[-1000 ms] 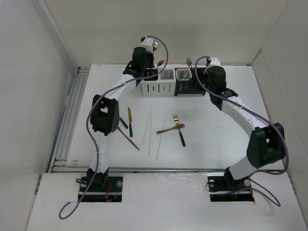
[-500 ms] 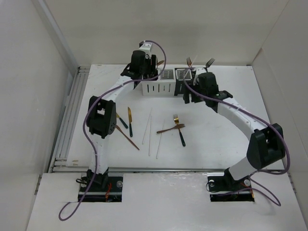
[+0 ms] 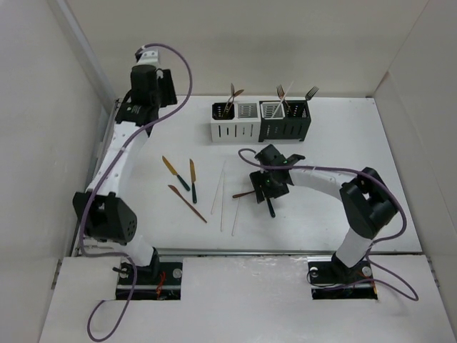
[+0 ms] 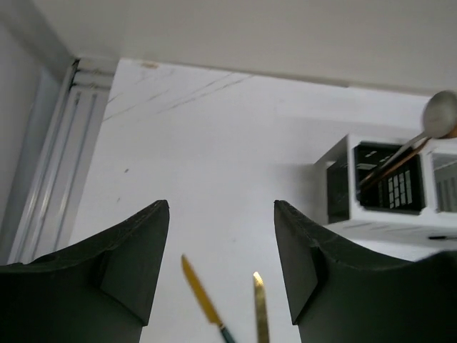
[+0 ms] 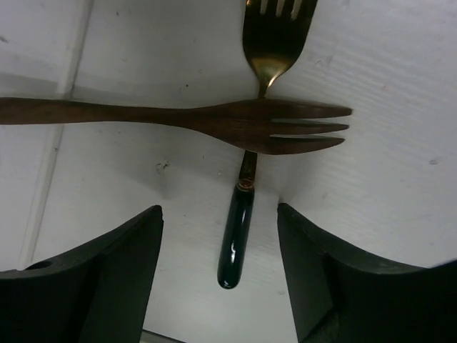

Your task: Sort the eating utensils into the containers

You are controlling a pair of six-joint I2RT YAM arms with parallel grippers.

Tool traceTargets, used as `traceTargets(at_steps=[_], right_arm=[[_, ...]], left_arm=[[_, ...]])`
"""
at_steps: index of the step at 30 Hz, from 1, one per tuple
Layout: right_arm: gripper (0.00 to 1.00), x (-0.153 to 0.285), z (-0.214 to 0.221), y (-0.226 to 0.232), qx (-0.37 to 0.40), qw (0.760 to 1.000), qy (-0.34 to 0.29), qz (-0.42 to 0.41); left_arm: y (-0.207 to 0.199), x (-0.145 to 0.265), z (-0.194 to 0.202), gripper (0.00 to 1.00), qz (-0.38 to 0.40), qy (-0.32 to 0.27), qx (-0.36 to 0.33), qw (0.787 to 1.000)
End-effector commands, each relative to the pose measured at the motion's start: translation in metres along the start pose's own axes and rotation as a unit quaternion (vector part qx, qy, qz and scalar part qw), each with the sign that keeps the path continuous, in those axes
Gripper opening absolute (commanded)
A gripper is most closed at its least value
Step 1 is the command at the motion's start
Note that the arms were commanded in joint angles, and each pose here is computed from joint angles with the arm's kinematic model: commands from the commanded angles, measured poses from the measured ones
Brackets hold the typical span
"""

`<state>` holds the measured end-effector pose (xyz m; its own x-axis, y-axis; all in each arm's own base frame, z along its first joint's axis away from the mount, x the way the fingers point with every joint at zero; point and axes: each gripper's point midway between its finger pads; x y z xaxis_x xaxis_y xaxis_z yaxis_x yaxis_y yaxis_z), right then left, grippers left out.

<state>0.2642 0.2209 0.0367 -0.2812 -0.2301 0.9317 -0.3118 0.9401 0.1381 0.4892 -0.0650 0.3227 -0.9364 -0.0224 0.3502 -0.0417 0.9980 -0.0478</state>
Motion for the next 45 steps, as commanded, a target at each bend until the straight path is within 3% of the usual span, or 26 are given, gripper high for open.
traceTargets(at_steps=[1, 7, 9, 10, 11, 12, 13, 17, 21, 24, 27, 30, 33, 35, 38, 41, 42, 43, 45], right_arm=[[0.71, -0.013, 0.016, 0.011, -0.032, 0.999, 0.030, -0.006], [0.55, -0.030, 0.031, -0.008, -0.041, 0.996, 0.063, 0.049], [0.39, -0.042, 0.050, -0.015, -0.029, 0.992, 0.101, 0.070], [0.23, -0.048, 0.061, -0.022, -0.022, 0.988, 0.128, 0.086], [0.23, -0.046, 0.060, -0.022, -0.022, 0.987, 0.131, 0.087], [0.02, -0.048, 0.064, -0.026, -0.014, 0.985, 0.140, 0.096], [0.00, -0.048, 0.064, -0.026, -0.013, 0.985, 0.140, 0.096], [0.00, -0.027, 0.030, -0.014, 0.011, 0.992, 0.086, 0.093], [0.00, 0.020, -0.017, -0.003, 0.096, 0.988, 0.005, 0.119], [0.00, 0.048, -0.041, -0.017, 0.177, 0.962, -0.032, 0.206], [0.00, 0.056, -0.042, -0.041, 0.225, 0.928, -0.010, 0.297], [0.00, 0.059, -0.047, -0.053, 0.220, 0.911, -0.009, 0.348], [0.00, 0.083, -0.058, -0.078, 0.206, 0.864, -0.029, 0.459], [0.00, 0.091, -0.065, -0.079, 0.189, 0.856, -0.046, 0.478], [0.00, 0.108, -0.084, -0.069, 0.147, 0.866, -0.098, 0.468], [0.00, 0.136, -0.118, -0.046, 0.083, 0.906, -0.191, 0.370], [0.00, 0.144, -0.149, -0.041, 0.041, 0.909, -0.262, 0.322], [0.00, 0.184, -0.168, -0.039, 0.009, 0.903, -0.334, 0.272], [0.00, 0.203, -0.198, -0.058, -0.010, 0.894, -0.406, 0.186]], left_arm=[[0.028, 0.023, 0.046, 0.58, -0.032, 0.059, 0.001, 0.998], [0.081, 0.064, 0.053, 0.58, -0.082, 0.040, 0.041, 0.995], [0.098, 0.075, 0.048, 0.58, -0.097, 0.024, 0.058, 0.993], [0.105, 0.079, 0.047, 0.58, -0.105, 0.014, 0.063, 0.992], [0.112, 0.080, 0.047, 0.58, -0.112, 0.014, 0.066, 0.991], [0.127, 0.083, 0.047, 0.58, -0.133, 0.008, 0.077, 0.988], [0.134, 0.088, 0.039, 0.58, -0.143, -0.008, 0.081, 0.986], [0.147, 0.096, 0.029, 0.58, -0.157, -0.029, 0.088, 0.983], [0.146, 0.095, 0.026, 0.58, -0.151, -0.032, 0.082, 0.985], [0.148, 0.095, 0.023, 0.58, -0.156, -0.039, 0.083, 0.984], [0.148, 0.097, 0.016, 0.58, -0.155, -0.048, 0.083, 0.983], [0.146, 0.095, 0.011, 0.58, -0.150, -0.052, 0.083, 0.984], [0.141, 0.095, 0.010, 0.58, -0.133, -0.048, 0.072, 0.987], [0.134, 0.093, 0.007, 0.58, -0.113, -0.043, 0.071, 0.990], [0.109, 0.088, 0.007, 0.58, -0.049, -0.027, 0.037, 0.998], [0.074, 0.083, 0.019, 0.58, 0.025, 0.001, -0.026, 0.999], [0.065, 0.079, 0.026, 0.58, 0.046, 0.012, -0.040, 0.998], [0.055, 0.077, 0.029, 0.59, 0.068, 0.016, -0.054, 0.996], [0.022, 0.070, 0.061, 0.61, 0.133, 0.062, -0.112, 0.983]])
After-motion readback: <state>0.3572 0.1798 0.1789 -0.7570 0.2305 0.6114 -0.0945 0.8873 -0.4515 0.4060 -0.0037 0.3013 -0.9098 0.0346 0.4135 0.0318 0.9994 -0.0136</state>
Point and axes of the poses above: each gripper's point midway between its finger pads, its own x axis back along the fingers, its own y axis along the line the jaws close on, z = x × y, and after that the axes turned 2 degrees about -x, right-handed
